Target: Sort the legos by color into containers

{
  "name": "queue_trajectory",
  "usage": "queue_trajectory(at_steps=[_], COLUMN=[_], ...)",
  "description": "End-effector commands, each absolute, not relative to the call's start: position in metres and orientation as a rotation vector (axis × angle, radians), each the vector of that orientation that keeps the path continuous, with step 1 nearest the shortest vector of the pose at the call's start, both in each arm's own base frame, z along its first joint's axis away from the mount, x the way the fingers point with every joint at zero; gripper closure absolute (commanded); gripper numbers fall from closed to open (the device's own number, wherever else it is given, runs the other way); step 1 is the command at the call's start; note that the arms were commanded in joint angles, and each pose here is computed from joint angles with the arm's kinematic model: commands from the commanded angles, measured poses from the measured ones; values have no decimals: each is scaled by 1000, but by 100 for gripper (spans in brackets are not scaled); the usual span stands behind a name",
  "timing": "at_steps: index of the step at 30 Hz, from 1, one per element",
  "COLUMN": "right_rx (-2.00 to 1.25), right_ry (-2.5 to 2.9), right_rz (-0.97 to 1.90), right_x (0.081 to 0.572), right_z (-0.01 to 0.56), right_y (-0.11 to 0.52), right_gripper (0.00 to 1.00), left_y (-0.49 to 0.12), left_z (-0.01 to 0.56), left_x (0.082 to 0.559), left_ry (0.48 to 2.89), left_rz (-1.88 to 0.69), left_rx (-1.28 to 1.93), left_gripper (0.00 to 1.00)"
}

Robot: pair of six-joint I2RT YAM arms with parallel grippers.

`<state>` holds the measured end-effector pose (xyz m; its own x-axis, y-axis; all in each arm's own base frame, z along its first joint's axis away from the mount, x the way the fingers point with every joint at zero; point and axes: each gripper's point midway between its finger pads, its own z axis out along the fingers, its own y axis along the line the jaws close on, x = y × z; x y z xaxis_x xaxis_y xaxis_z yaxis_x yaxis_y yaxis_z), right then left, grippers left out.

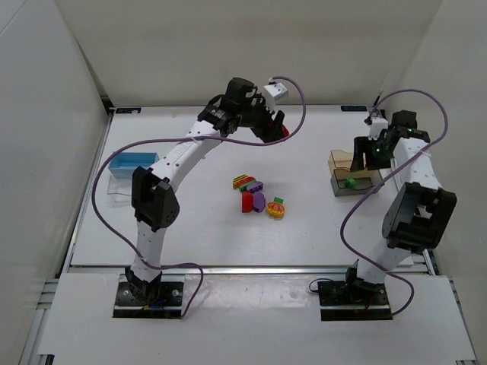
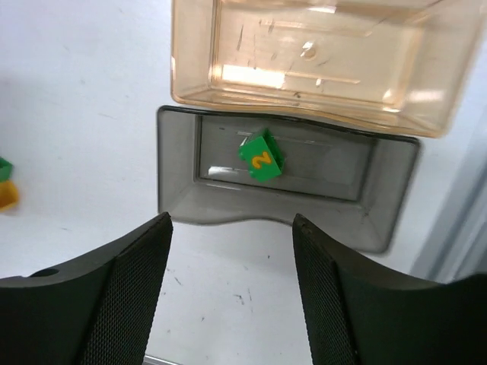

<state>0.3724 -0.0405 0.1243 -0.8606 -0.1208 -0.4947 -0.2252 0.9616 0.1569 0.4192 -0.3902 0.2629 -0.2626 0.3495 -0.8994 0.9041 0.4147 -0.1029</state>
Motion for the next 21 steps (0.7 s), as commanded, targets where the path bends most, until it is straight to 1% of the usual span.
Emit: queue_trajectory(at_steps=[1, 2, 8, 9, 12, 13, 16, 17, 18, 19, 20, 21], right_rx=[-167, -148, 3, 21, 22, 16, -16, -21, -36, -67, -87, -131], right_ry=[2419, 2421, 2314, 2310, 2315, 2313, 2292, 2292, 2282, 2279, 2282, 2280], right_rz=[237, 229, 155, 156, 164, 171, 228, 245, 249, 265, 278, 298], right_x=[372, 370, 343, 337, 324, 323, 322, 323, 328, 332, 335, 343], right_z=[206, 207, 258, 262, 266, 266, 265, 263, 263, 262, 258, 256], right_y=[-53, -59, -93, -98, -97, -95, -83, -78, -75, -66, -60, -47], right_gripper=[31, 31, 30, 30, 30, 30, 30, 30, 30, 30, 30, 30], left_y=[-426, -431, -482, -487, -488, -482, -436, -417, -379, -358, -333, -294], left_z=[294, 281, 271, 260, 265, 269, 284, 281, 296, 299, 279, 306], left_x=[411, 412, 415, 420, 440, 449, 486, 495, 506, 512, 518, 520], left_ry=[1708, 1730, 1628, 1653, 1658, 1668, 1724, 1759, 1786, 1800, 1857, 1840], left_rz=[-983, -990, -1073, -1086, -1059, -1032, -942, -909, -850, -802, -714, -651], left_rx=[1093, 1102, 1150, 1129, 1038, 996, 867, 838, 785, 760, 756, 699], left_gripper=[65, 65, 65, 65, 68, 70, 74, 75, 76, 76, 77, 77])
